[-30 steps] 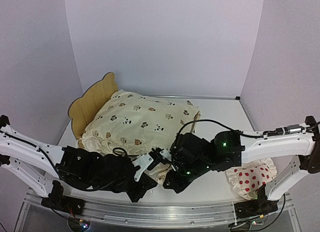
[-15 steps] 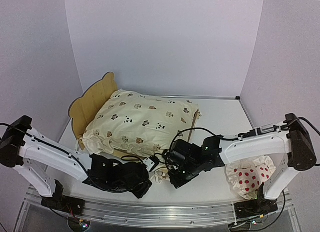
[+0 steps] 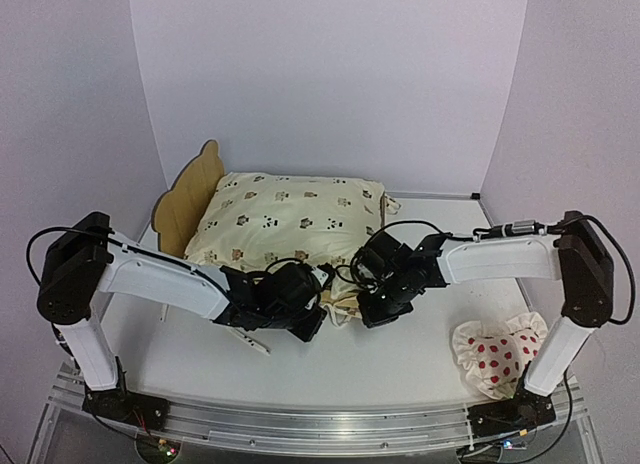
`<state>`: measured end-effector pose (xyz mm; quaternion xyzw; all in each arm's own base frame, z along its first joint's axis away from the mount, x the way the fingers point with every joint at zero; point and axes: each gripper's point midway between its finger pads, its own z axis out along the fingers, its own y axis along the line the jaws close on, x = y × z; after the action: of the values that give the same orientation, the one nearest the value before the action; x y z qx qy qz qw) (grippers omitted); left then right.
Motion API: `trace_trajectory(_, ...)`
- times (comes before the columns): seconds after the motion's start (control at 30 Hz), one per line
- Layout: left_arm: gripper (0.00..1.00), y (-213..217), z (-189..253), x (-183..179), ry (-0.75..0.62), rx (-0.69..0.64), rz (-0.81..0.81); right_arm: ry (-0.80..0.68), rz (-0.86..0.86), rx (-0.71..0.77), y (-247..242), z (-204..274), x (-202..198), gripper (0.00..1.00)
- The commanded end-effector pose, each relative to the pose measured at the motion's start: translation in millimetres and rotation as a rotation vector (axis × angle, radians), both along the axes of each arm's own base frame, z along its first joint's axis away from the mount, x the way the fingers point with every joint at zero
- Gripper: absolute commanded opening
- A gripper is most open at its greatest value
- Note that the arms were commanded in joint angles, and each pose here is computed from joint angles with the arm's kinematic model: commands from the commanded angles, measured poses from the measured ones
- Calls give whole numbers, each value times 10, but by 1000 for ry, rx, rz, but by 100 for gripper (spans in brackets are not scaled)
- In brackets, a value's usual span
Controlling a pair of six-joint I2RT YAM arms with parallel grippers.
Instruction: Set up the pet bed
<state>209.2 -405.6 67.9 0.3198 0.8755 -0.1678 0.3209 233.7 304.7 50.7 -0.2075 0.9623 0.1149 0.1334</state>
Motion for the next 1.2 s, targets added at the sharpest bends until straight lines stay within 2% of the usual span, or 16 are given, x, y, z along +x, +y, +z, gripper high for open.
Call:
trace_trajectory(0.0,0,-271,142,-124,56,-42,-108,57,66,52,52,142,-147,0)
trace_trajectory(0.2,0,-217,-75,-579,236,-61,-179,243,75,120,-88,54,-704,0)
trace_trajectory(0.37,0,-297,-62,-893,274,-60,-228,267,164,90,-34,1,-1146,0)
trace_trajectory(0.53,0,-359,-70,-990,276,-55,-234,256,167,46,21,-177,-1285,0)
trace_trajectory(0.57,0,-364,-77,-992,277,-54,-230,262,158,43,36,-218,-1283,4)
trace_trajectory(0.73,0,-402,-41,-1011,280,-64,-224,267,167,63,146,-209,-1263,36)
trace_trajectory(0.9,0,-508,65,-1095,281,-83,-254,178,214,171,194,265,-1214,57)
trace_trajectory(1.03,0,-663,141,-1152,296,-110,-275,87,190,196,-25,567,-1124,67)
trace_trajectory(1.17,0,-771,140,-1134,320,-115,-244,4,119,169,-351,650,-1005,68)
